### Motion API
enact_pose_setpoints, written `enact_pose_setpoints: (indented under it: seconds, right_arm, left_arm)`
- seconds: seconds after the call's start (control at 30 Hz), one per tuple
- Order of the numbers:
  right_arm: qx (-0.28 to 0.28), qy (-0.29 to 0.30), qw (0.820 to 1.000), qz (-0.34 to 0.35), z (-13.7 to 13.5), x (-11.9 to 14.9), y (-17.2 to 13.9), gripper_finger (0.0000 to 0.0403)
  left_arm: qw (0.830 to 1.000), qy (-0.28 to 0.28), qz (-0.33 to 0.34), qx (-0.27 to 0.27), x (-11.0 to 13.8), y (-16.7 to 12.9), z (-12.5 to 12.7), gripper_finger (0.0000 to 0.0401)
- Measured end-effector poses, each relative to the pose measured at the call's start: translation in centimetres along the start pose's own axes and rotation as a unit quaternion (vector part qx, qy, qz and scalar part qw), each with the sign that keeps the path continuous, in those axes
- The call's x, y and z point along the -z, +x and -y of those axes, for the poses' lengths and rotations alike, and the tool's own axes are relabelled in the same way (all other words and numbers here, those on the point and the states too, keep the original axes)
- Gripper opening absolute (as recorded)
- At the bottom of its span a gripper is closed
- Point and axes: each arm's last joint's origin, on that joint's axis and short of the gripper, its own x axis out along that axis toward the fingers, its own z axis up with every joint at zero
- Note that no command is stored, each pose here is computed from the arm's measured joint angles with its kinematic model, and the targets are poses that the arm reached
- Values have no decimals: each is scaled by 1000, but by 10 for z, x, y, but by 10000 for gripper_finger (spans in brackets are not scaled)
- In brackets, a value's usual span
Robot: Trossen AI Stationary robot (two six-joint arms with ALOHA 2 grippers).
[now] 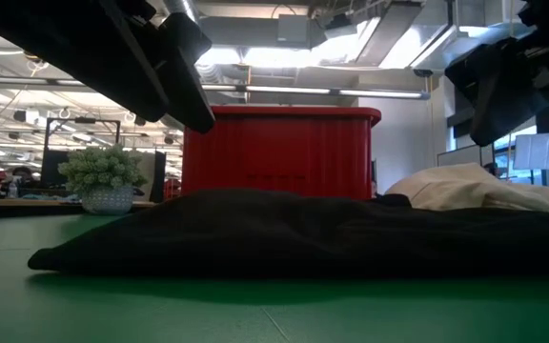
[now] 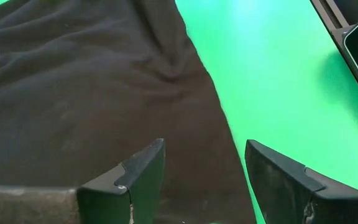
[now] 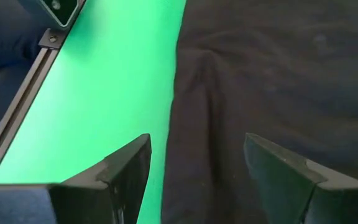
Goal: Fold laundry
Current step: Fold the black shirt
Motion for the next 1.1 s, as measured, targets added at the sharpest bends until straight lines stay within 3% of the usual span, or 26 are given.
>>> enact_pose_setpoints:
  seconds: [0.4,0.63,0.9,1.1]
  right_arm:
    - [27,-13,1000,9,2,0,0,257]
    - [-16,2,1000,-6,-1,0,0,257]
    - [-40,-36,998,-14,-7,3,1,257]
    - [-30,-71,996,-44,-12,14,12,257]
  left_arm:
    - [1000,-1,0,1,0,0,0,216]
    - [1000,3,1,5,1,-2,5,216]
    - [998,53,6,14,6,-8,24,216]
    - [998,67,1,1,14,13,29,216]
